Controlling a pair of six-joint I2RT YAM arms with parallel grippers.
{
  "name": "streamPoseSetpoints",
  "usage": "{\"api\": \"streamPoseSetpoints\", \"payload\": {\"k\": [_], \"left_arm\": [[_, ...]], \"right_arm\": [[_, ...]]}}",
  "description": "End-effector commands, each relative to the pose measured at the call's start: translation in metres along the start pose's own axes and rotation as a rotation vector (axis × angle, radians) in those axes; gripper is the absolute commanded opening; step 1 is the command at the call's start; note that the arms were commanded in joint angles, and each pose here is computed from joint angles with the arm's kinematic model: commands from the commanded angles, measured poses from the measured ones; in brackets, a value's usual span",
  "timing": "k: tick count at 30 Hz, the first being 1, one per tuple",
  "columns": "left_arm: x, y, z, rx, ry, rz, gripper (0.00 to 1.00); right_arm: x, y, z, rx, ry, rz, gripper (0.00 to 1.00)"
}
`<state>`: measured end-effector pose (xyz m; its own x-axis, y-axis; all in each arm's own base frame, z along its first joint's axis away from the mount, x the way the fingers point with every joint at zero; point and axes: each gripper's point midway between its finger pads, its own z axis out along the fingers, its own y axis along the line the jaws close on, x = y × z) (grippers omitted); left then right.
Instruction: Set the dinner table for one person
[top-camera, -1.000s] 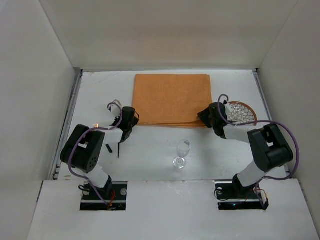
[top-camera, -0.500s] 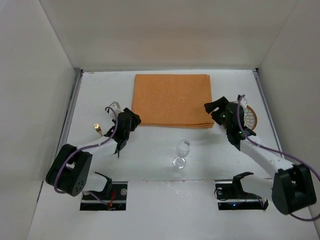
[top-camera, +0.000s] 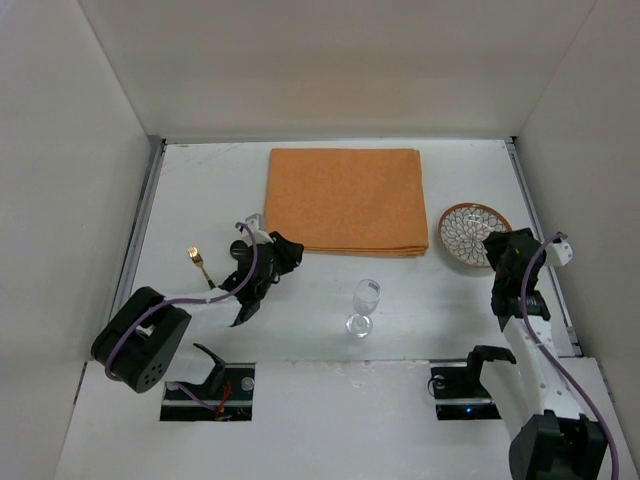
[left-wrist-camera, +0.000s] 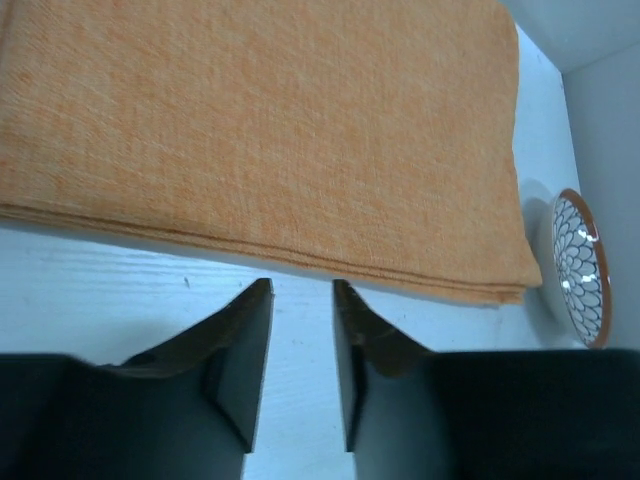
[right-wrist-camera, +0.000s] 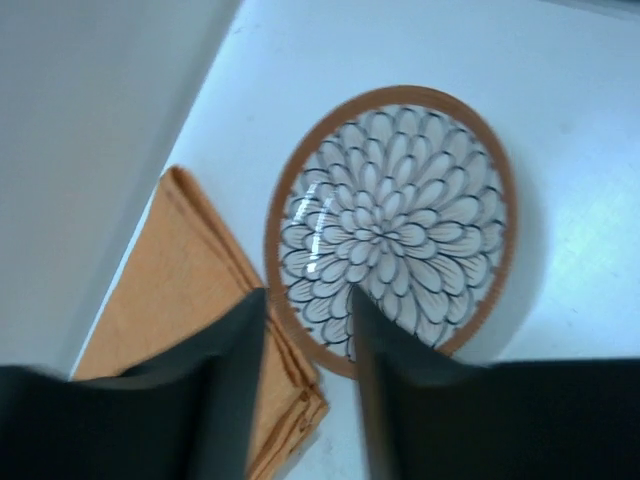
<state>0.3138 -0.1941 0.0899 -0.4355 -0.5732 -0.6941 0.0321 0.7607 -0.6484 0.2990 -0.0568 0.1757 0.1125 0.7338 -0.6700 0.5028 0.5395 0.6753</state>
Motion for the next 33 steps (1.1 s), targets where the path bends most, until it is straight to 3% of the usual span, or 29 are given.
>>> {"api": "streamPoseSetpoints", "payload": {"k": [1,3,5,11,16,25,29,33], "left_arm": [[0.0,-0.033,0.004,0.115,0.005,0.005,0.25],[0.005,-0.04,0.004,0.134,0.024,0.012,0.2],[0.007,-0.043,0.003,0.141,0.025,0.021,0.18],[0.002,-0.044,-0.001,0.154,0.007,0.017,0.2],[-0.002,-0.038,-0.001,0.138,-0.013,0.005,0.39],[-0.004,-0.034,-0.001,0.127,-0.024,-0.005,0.45],[-0.002,-0.029,0.002,0.113,-0.017,-0.004,0.47],[-0.006,-0.024,0.002,0.096,-0.032,-0.007,0.49]], "right_arm": [[0.013,-0.045,0.008,0.134,0.014,0.004,0.53],[0.019,-0.062,0.014,0.186,0.029,0.009,0.65],[0.024,-0.072,0.019,0.211,0.035,0.015,0.7],[0.023,-0.088,0.035,0.254,0.035,0.042,0.71],[0.026,-0.08,0.055,0.187,0.094,0.087,0.6],[0.044,-0.083,0.078,0.155,0.144,0.192,0.52],[0.056,-0.087,0.088,0.161,0.199,0.236,0.39],[0.059,-0.096,0.091,0.169,0.204,0.286,0.15]]}}
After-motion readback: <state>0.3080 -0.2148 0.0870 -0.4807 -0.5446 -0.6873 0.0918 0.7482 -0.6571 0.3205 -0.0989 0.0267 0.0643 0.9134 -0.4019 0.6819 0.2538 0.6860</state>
